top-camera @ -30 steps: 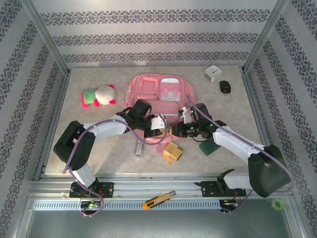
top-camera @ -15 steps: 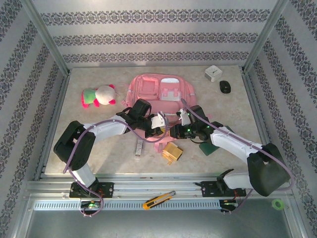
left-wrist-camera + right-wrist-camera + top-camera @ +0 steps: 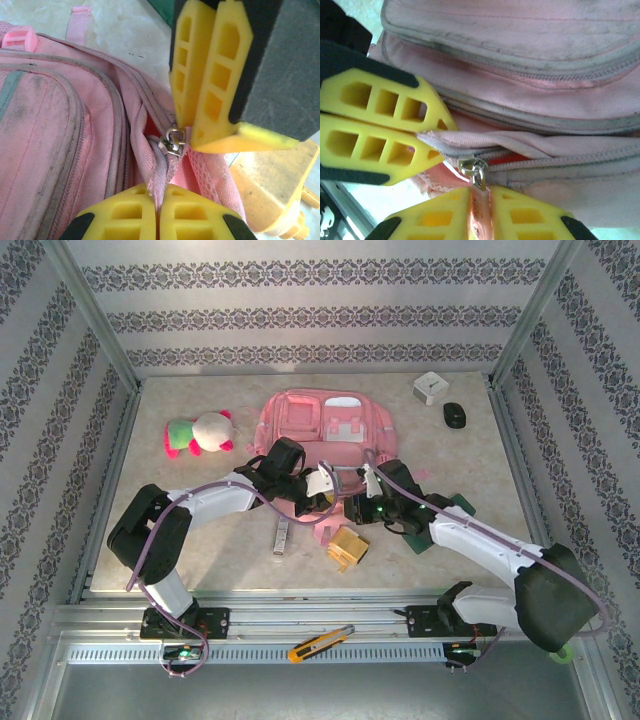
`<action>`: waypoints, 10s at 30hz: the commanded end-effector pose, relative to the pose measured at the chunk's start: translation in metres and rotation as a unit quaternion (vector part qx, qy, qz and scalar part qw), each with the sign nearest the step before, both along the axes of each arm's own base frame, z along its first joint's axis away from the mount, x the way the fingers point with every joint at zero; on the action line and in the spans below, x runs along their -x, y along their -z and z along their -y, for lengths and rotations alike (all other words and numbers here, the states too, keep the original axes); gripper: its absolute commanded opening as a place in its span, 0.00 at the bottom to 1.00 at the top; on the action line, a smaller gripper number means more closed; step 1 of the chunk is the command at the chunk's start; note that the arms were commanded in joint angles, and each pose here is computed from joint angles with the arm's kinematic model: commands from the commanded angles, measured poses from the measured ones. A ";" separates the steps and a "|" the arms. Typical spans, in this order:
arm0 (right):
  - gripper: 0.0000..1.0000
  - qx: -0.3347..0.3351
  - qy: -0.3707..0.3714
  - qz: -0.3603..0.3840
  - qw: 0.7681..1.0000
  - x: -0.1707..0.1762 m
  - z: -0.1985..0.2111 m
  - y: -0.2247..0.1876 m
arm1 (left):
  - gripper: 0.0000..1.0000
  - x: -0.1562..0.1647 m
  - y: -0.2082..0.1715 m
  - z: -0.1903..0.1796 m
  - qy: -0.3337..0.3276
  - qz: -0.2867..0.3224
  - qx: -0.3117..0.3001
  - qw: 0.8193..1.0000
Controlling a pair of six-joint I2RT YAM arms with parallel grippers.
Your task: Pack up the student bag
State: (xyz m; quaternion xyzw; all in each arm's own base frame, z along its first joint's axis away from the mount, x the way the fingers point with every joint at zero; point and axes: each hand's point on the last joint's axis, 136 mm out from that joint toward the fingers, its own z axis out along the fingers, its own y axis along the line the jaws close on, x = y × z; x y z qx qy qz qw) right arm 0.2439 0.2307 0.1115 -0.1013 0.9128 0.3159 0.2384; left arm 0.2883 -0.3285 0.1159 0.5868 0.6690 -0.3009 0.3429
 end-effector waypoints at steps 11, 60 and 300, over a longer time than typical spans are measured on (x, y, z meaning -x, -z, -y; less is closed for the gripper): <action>0.21 0.052 0.029 -0.012 0.998 0.003 0.003 0.018 | 0.00 -0.010 -0.069 0.019 0.020 0.066 0.099 0.993; 0.00 0.008 -0.021 0.028 0.999 -0.002 0.006 -0.036 | 0.63 -0.002 -0.034 0.014 -0.008 0.091 -0.012 0.996; 0.75 -0.302 0.205 0.051 0.930 -0.074 -0.008 -0.119 | 0.00 -0.045 -0.145 -0.030 -0.093 0.137 0.284 0.944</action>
